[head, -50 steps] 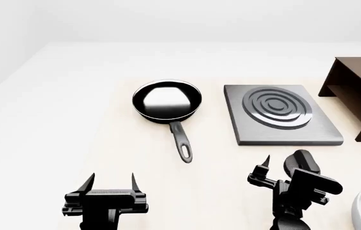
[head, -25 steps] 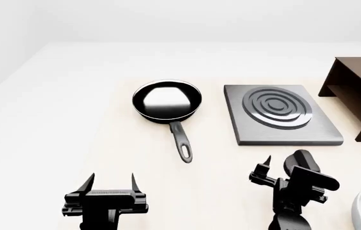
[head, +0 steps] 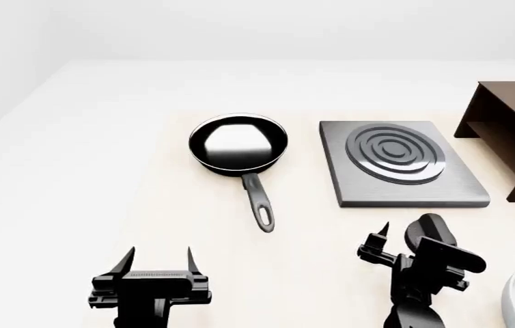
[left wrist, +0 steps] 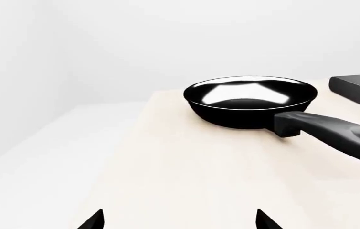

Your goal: Turn on the stove.

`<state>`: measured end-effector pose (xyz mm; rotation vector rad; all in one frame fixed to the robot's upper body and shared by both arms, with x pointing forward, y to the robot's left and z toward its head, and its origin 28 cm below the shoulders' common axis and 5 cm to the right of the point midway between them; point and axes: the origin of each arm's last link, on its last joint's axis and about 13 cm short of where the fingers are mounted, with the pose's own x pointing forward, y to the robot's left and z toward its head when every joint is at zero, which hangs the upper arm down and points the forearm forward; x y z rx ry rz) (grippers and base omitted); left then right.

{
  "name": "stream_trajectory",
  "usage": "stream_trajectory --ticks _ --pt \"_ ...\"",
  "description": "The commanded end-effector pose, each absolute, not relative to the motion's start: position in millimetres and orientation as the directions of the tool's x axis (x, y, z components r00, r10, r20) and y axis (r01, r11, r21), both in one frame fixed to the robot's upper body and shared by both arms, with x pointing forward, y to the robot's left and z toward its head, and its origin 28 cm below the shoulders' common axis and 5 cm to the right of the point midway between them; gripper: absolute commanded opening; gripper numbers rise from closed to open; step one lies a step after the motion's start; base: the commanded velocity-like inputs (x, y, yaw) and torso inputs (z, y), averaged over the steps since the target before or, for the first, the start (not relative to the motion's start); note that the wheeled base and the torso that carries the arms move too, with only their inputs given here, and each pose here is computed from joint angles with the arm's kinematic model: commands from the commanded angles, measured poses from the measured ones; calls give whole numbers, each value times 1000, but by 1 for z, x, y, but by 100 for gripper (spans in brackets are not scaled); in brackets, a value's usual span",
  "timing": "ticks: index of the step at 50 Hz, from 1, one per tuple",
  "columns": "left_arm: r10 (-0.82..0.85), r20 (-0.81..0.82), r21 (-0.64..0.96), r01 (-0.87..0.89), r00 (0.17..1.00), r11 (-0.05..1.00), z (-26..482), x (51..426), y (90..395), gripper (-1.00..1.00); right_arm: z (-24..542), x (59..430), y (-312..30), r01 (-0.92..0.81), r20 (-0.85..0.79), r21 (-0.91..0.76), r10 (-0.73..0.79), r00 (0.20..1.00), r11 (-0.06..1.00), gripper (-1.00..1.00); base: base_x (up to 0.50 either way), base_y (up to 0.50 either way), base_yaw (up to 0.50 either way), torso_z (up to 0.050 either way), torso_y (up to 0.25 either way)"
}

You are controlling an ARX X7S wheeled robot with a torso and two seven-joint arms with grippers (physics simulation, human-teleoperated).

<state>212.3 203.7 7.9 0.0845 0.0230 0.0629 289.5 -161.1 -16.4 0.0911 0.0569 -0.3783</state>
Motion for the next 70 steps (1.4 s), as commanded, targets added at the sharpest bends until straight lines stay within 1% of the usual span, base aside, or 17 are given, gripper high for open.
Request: stream_trajectory --ticks 1,16,37,70 --pt "51 -11 62 -50 999 997 9 212 203 100 -17 290 -158 366 -67 86 -362 930 926 100 0 0 0 0 0" --pt "50 -10 63 -49 999 997 11 211 203 100 -16 289 -158 368 -63 91 -364 929 925 100 0 0 0 0 1" --pt "52 -10 61 -51 999 997 11 212 203 100 -14 286 -166 483 -53 142 -481 875 864 100 0 0 0 0 0" --pt "52 -9 61 -51 999 997 10 212 203 100 -15 287 -164 473 -44 136 -471 881 871 100 0 0 0 0 0"
